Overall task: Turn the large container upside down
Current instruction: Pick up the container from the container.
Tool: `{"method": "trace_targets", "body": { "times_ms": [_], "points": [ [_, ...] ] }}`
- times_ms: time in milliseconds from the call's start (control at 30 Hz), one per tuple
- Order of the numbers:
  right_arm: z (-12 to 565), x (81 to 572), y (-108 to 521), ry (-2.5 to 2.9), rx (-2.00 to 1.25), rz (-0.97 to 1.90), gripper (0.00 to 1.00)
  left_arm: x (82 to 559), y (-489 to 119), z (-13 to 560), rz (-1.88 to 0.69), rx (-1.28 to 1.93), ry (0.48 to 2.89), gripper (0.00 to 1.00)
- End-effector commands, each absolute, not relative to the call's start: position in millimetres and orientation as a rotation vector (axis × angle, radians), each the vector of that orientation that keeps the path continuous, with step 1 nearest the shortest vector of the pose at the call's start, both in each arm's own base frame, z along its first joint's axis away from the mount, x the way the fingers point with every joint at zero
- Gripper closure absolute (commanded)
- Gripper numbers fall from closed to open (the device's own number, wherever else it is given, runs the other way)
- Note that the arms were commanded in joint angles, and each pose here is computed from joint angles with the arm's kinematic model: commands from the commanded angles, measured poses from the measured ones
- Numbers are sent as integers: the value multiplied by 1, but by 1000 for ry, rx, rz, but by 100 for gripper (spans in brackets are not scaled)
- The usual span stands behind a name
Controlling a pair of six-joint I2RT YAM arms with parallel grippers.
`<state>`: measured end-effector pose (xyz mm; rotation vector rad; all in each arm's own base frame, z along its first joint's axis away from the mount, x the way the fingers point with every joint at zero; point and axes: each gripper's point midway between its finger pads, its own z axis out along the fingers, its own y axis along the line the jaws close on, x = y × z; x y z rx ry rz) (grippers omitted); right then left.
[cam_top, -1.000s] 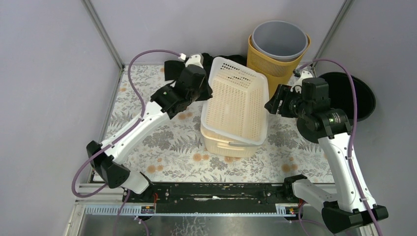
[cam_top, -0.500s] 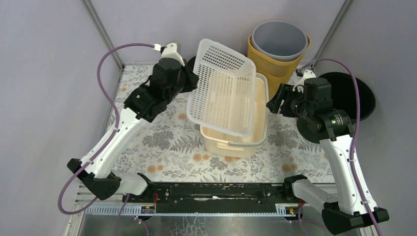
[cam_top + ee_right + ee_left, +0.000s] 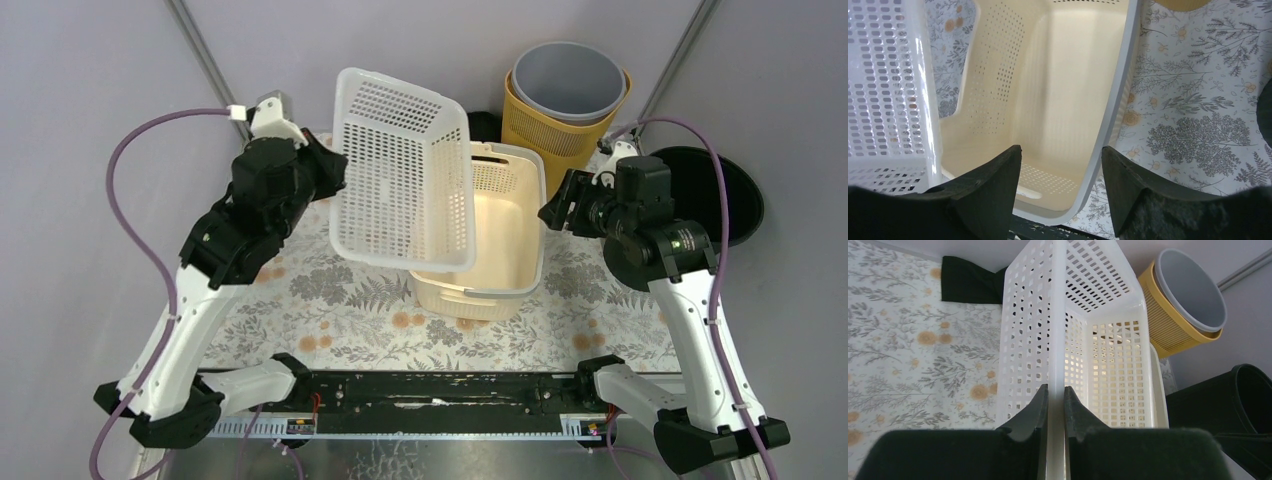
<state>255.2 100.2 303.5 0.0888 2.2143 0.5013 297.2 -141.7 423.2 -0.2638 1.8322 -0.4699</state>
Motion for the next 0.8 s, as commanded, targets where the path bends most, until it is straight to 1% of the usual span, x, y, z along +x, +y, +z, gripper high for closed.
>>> {"method": "trace_targets", "body": {
  "times_ms": [0, 333, 533, 767],
  "points": [
    [321, 261, 113, 2165, 42, 574, 33, 284, -114, 439, -457, -369, 1736, 100],
    [315, 270, 124, 2180, 22, 634, 34, 250, -66, 396, -332, -514, 1737, 100],
    [310, 271, 126, 2192, 14, 641, 34, 229, -38, 402, -296, -586, 1669, 100],
    [310, 273, 130, 2193, 7, 663, 34, 224, -31, 401, -264, -595, 1680, 100]
  ]
}}
